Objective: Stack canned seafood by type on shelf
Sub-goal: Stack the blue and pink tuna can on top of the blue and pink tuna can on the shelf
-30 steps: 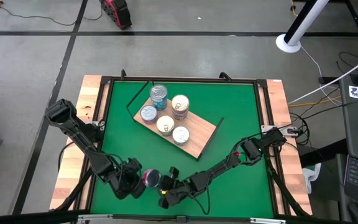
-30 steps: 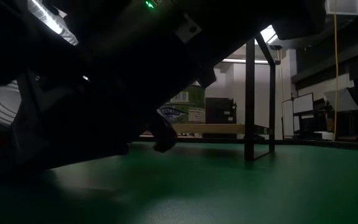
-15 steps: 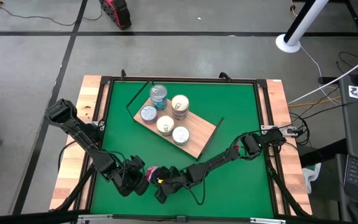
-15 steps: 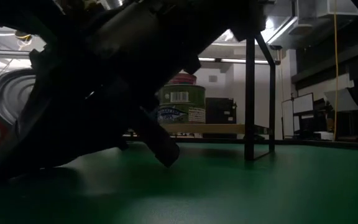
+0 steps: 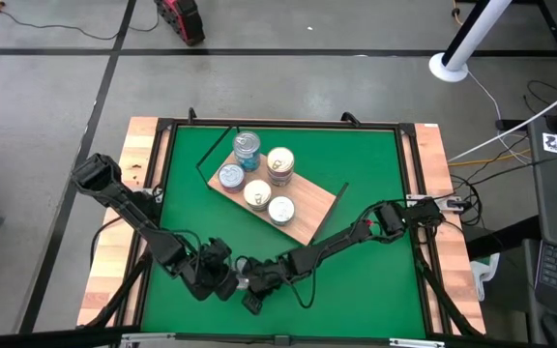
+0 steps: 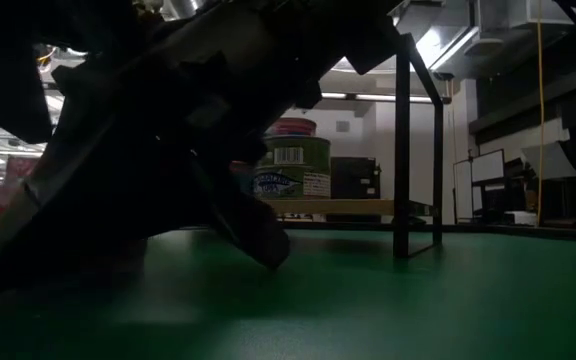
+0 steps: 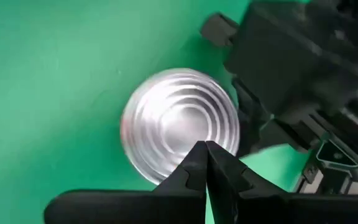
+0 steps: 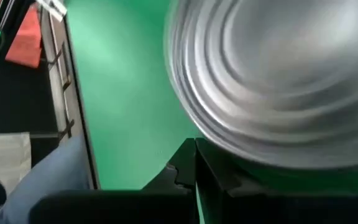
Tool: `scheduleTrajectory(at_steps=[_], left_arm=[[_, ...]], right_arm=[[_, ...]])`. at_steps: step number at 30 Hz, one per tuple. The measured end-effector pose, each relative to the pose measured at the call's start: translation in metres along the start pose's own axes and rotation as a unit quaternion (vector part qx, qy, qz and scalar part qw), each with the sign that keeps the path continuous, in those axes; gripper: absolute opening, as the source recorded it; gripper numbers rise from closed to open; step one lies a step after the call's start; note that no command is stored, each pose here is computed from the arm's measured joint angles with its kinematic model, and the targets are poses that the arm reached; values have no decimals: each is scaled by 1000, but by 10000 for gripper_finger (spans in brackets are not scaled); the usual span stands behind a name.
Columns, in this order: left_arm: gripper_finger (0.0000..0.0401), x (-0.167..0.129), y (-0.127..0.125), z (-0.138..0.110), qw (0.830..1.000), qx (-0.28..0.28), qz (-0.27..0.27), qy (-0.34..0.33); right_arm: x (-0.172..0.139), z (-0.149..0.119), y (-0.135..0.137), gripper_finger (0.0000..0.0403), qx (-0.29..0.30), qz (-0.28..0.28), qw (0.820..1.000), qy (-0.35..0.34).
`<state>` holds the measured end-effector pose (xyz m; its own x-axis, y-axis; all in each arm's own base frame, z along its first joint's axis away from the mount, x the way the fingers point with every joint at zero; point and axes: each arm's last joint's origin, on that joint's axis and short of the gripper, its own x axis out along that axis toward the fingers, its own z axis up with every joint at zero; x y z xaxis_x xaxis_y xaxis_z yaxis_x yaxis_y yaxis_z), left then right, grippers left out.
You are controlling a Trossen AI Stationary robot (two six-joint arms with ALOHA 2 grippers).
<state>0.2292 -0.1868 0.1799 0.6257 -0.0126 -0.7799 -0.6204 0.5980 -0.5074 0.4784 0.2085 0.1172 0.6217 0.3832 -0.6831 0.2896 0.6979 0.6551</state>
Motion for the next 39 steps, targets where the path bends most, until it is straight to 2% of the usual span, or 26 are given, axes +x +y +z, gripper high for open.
scheduleTrajectory(at_steps=[8,14,18,21,24,29,39], left_arm=[[0,0,2,-1,1000,13,10,3],[0,-1,8,-1,999,18,36,7],[0,-1,14,0,997,23,67,7],[0,-2,19,0,996,27,90,-1],[0,-2,23,4,993,27,111,-19],[0,7,26,12,990,35,131,-31],[0,25,32,9,985,47,162,-23]], right_arm=[[0,-8,6,7,-28,4,1000,8],[-6,-18,35,7,-60,14,998,-16],[-14,-26,52,7,-77,-49,994,-59],[-20,-36,58,7,-92,-120,983,-103],[-22,-45,58,7,-104,-166,971,-138],[-22,-48,56,7,-110,-186,965,-149],[-24,-43,55,7,-112,-215,949,-203]])
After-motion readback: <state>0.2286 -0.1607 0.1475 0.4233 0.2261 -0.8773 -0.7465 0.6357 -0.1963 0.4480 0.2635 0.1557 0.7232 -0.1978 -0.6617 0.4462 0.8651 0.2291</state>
